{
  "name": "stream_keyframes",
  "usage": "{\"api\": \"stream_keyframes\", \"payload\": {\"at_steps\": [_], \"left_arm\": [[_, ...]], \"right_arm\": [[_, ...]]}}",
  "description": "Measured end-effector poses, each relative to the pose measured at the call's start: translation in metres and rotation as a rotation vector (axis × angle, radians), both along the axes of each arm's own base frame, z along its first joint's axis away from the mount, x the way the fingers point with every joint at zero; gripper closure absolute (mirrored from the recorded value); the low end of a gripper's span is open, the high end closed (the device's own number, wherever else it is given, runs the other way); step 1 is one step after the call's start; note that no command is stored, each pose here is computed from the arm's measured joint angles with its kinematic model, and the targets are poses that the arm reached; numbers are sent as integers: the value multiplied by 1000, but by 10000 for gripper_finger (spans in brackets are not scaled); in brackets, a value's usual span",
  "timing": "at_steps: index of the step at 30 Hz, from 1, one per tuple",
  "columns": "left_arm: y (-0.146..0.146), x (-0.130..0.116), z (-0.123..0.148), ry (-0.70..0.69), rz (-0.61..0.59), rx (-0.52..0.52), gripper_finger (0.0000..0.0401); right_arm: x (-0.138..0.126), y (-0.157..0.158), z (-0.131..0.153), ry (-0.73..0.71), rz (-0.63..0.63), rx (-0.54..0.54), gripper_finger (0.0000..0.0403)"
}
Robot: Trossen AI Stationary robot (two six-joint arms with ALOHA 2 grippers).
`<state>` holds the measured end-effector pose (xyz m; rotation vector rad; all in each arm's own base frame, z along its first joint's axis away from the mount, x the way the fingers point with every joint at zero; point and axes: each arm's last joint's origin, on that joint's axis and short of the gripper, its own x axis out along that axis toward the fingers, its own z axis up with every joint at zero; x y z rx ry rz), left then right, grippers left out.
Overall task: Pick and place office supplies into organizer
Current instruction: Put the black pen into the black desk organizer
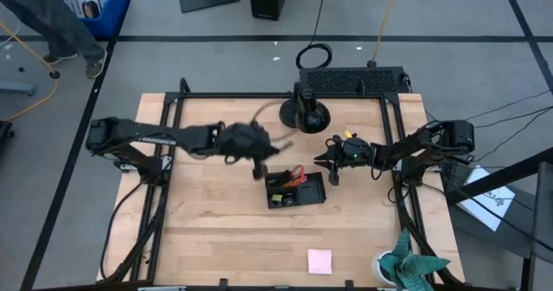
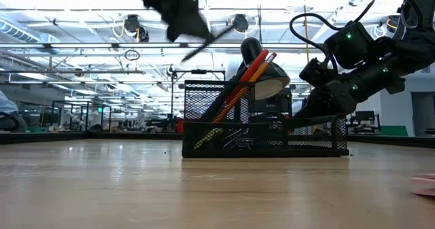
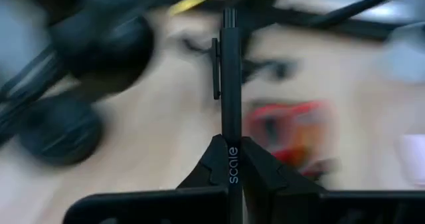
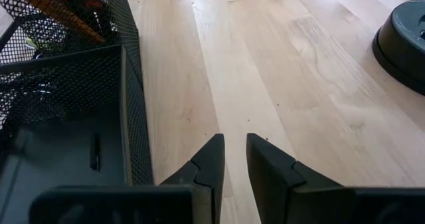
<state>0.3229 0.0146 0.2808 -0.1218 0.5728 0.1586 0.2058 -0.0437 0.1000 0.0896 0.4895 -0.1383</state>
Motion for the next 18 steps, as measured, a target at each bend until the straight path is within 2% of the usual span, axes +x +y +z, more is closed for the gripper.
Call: {"api": "stream_keyframes", "payload": {"at_steps": [4, 7, 9, 12, 15, 18], "left_arm": [[-44, 11, 10, -162, -175, 8, 385], [-74, 18, 6, -223, -241, 38, 392], [-90, 25, -3, -245, -231, 72, 395], [-103, 34, -25, -190, -152, 167, 390], [-104, 40, -43, -136, -67, 242, 381], [-99, 45, -50, -128, -12, 237, 386]], "right_arm": [[0, 0, 0, -3, 0, 0, 344], [0, 0, 0, -4, -1, 0, 344], [0, 0, 1, -6, -2, 2, 344], [0, 0, 1, -11, -9, 15, 344], [0, 0, 1, -11, -12, 20, 344], [0, 0, 1, -11, -12, 21, 344]]}}
